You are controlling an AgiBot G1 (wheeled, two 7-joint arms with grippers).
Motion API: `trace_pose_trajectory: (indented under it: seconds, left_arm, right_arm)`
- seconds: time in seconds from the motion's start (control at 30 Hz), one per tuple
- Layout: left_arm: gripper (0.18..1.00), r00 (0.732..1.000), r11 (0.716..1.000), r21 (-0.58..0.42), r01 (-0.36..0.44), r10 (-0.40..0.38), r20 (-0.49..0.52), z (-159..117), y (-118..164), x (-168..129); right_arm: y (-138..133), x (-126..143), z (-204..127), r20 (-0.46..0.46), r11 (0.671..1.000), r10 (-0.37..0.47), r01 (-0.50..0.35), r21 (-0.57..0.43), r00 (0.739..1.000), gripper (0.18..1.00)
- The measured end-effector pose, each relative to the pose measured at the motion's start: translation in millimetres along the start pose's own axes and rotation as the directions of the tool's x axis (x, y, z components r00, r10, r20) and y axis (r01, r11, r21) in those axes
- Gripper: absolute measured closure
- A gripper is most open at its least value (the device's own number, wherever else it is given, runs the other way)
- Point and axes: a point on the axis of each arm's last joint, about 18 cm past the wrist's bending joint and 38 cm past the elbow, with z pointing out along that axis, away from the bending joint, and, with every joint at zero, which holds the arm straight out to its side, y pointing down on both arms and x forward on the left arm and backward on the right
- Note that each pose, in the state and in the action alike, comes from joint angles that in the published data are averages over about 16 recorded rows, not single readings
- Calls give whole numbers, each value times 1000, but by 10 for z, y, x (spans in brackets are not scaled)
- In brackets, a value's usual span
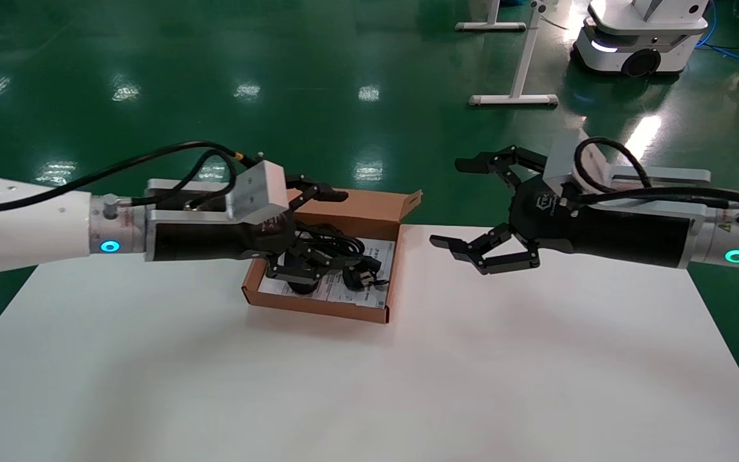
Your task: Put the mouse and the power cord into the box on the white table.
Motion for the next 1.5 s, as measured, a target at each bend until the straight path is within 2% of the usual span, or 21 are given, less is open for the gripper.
trace_pose_trajectory:
  seconds: [0.13,0.33,0.53,1.1,1.5]
  left_arm:
    - [347,999,997,61,50,-51,7,-144,-39,94]
    - [263,993,983,143,115,-117,3,-380,-119,245]
    - [213,985,962,214,169,-170,-18,-631,-226,414]
    - [184,957,899,331,286,-249,-150,-1300,-654,980]
    - [184,947,887,343,309,-253,-200,-1456,-793,1153]
  right_arm:
    - [-75,-108,-75,15,998,39,-40,45,999,178]
    - [-201,-274,-206,45,990,89,-93,102,995,178]
    - [-342,-451,-352,84,980,129,-140,145,988,178]
    - [-762,-991,-746,218,956,192,-233,181,957,178]
    - [-858,-1125,-816,252,954,194,-242,176,948,178]
